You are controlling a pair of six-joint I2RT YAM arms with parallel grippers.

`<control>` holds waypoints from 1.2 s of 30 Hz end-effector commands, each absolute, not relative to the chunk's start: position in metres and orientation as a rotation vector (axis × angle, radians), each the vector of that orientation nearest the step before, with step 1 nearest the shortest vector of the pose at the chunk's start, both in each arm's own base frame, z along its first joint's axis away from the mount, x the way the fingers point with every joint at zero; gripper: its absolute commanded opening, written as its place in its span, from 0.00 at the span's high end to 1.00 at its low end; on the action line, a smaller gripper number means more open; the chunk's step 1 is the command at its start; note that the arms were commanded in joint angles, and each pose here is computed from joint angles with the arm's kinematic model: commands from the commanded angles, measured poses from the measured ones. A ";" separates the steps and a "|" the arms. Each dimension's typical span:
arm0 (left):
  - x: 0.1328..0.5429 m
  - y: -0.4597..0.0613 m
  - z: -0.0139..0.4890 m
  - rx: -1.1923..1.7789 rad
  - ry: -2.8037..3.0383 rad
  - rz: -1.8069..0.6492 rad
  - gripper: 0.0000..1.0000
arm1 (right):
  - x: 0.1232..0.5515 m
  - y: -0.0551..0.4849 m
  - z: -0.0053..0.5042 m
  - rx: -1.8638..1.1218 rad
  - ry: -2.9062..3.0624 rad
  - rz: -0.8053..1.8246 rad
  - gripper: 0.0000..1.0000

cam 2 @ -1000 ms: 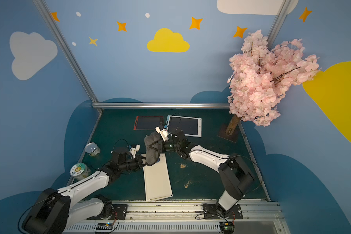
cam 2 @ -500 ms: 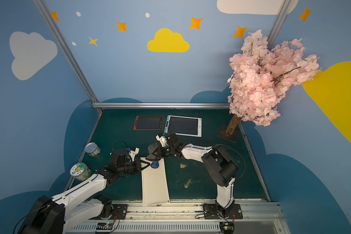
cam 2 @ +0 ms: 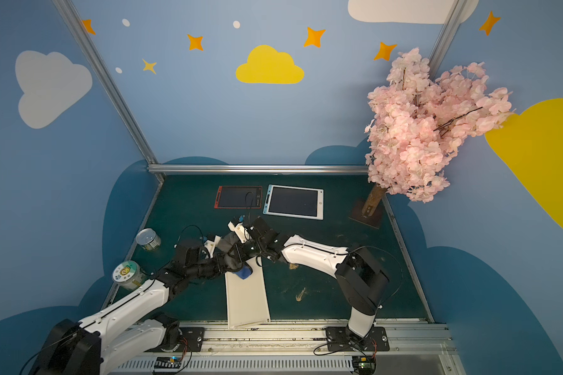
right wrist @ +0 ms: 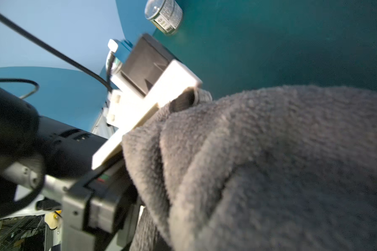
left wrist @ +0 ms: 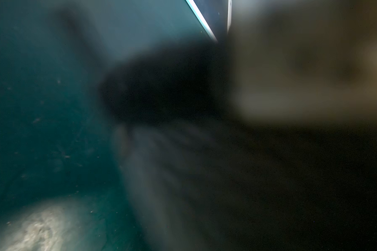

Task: Wipe the drawing tablet
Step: Wipe the dirt from the drawing tablet.

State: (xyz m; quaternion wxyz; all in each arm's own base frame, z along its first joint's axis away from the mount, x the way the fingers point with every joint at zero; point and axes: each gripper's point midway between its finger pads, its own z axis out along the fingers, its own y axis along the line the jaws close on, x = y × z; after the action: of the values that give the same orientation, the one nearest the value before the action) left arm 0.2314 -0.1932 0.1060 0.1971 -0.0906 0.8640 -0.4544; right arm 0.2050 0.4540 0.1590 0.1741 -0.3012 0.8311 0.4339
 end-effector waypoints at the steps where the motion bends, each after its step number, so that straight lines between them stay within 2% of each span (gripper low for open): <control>1: 0.248 -0.202 0.149 -0.147 2.267 -1.312 0.97 | 0.180 0.462 0.150 -0.930 2.407 1.348 1.00; 4: 0.249 -0.201 0.151 -0.142 2.265 -1.303 0.97 | 0.193 0.431 0.116 -0.868 2.529 1.217 1.00; 7: 0.249 -0.200 0.151 -0.138 2.263 -1.294 0.97 | 0.204 0.379 0.071 -0.784 2.680 0.949 1.00; 10: 0.249 -0.199 0.153 -0.132 2.259 -1.290 0.97 | 0.199 0.334 0.043 -0.788 2.780 0.692 1.00; 12: 0.250 -0.199 0.154 -0.130 2.258 -1.285 0.97 | 0.190 0.319 0.038 -0.796 2.798 0.635 1.00; 17: 0.253 -0.199 0.155 -0.123 2.260 -1.270 0.97 | 0.155 0.330 0.059 -0.879 2.755 0.711 1.00; 24: 0.256 -0.196 0.152 -0.125 2.264 -1.231 0.97 | 0.086 0.403 0.133 -1.147 2.560 0.980 1.00; 28: 0.258 -0.196 0.150 -0.126 2.263 -1.221 0.97 | 0.077 0.421 0.162 -1.179 2.479 1.084 1.00; 32: 0.262 -0.195 0.150 -0.126 2.256 -1.212 0.97 | 0.096 0.409 0.140 -1.097 2.563 1.028 1.00; 36: 0.266 -0.194 0.153 -0.123 2.247 -1.209 0.97 | 0.119 0.375 0.093 -0.957 2.715 0.916 1.00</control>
State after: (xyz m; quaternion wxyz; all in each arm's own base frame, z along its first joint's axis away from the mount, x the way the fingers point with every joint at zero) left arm 0.2546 -0.1914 0.1317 0.2586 -0.0627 0.8571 -0.4411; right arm 0.1109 0.3999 0.1266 0.0892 -0.3495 0.8690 0.3388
